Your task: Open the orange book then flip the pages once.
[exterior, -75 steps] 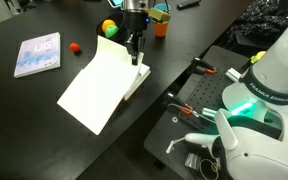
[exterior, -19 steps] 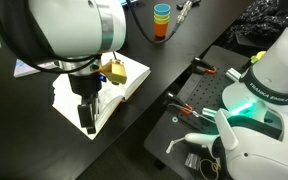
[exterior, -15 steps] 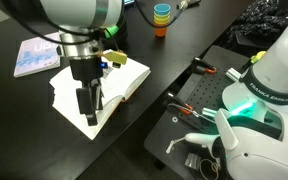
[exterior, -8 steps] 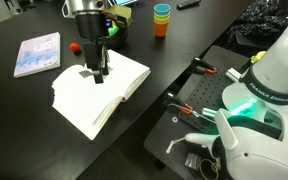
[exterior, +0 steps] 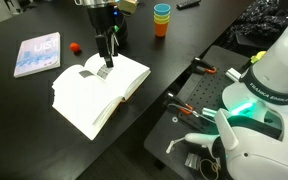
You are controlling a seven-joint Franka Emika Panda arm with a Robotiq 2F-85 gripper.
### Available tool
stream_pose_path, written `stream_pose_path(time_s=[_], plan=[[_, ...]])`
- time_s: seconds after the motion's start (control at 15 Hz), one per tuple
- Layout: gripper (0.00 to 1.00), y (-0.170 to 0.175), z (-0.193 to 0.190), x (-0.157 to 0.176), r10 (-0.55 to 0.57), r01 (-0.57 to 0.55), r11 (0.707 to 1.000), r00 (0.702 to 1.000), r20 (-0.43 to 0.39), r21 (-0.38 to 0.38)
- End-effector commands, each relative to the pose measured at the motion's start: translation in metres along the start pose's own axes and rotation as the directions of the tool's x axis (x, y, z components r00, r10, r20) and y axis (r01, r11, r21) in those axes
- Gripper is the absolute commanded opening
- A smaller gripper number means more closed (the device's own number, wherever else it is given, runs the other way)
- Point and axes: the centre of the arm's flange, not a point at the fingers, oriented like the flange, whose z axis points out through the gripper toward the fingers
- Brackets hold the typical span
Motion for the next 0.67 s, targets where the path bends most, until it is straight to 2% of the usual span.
stream_pose_path(time_s=[0.0, 0.2, 0.6], plan=[[1.00, 0.0005, -0.0083, 0.0067, 0.042, -0.040, 0.995, 0.999, 0.017, -0.090], [1.00, 0.0027, -0.0127, 0.0070, 0.069, -0.064, 0.991, 0.997, 0.038, -0.116], [1.00, 0.0041, -0.0071, 0.0036, 0.078, -0.075, 0.993, 0.996, 0.036, -0.096]])
